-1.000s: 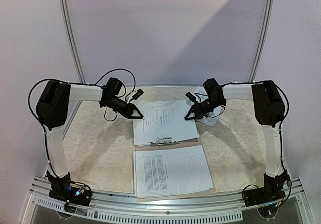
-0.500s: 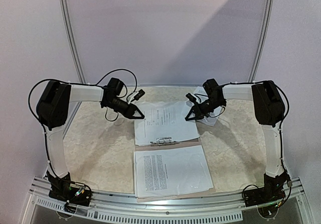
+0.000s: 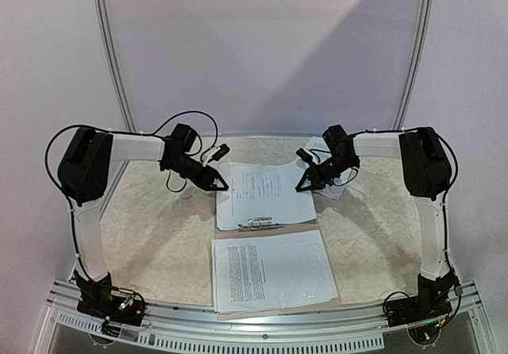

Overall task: Put the files into the folder
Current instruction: Place the file on the spring clip of the folder.

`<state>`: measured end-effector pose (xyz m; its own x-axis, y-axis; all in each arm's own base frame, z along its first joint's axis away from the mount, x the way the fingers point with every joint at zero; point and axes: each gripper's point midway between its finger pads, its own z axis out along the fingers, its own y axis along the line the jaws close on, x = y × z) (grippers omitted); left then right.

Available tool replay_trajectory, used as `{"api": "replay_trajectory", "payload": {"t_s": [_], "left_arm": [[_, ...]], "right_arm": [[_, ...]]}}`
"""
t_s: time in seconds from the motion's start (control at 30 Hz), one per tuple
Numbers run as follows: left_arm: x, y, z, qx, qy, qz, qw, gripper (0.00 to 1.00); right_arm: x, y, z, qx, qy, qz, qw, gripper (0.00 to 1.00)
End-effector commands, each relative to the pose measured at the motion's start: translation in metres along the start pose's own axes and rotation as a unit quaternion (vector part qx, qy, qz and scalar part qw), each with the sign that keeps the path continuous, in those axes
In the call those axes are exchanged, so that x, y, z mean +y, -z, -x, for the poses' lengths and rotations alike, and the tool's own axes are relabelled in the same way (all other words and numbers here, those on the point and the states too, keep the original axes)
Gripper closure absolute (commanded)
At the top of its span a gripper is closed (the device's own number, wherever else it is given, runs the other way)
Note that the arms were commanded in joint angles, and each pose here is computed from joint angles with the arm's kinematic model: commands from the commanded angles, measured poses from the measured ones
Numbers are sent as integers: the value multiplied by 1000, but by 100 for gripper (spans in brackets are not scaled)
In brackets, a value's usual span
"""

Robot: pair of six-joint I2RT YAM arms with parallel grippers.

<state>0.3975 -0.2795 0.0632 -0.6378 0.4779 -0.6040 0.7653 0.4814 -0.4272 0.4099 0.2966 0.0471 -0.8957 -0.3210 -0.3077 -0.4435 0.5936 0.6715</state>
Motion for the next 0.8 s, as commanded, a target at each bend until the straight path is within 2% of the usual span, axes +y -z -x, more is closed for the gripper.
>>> {"api": "replay_trajectory", "payload": {"t_s": [0.0, 0.1, 0.33, 0.4, 0.57, 0.67, 0.77], "left_arm": [[7, 0, -7, 29, -20, 35, 999, 64], [8, 1, -13, 41, -20, 40, 998, 64], [11, 4, -15, 50, -21, 52, 997, 56], [12, 6, -13, 52, -23, 60, 997, 53], [15, 16, -12, 63, -31, 84, 994, 48], [13, 22, -9, 65, -39, 91, 993, 46], [14, 28, -8, 69, -49, 103, 991, 46]], "right_arm": [[-8, -6, 0, 11, -1, 2, 1000, 93], [-10, -8, 1, 14, -4, 2, 1000, 90], [-22, -7, 3, 15, -13, -38, 999, 72], [-25, -4, 3, 16, -18, -52, 998, 55], [-35, 9, 9, 13, -16, -109, 994, 26], [-40, 23, 18, 6, -9, -155, 988, 18], [-43, 39, 25, -3, -4, -196, 981, 17]]}}
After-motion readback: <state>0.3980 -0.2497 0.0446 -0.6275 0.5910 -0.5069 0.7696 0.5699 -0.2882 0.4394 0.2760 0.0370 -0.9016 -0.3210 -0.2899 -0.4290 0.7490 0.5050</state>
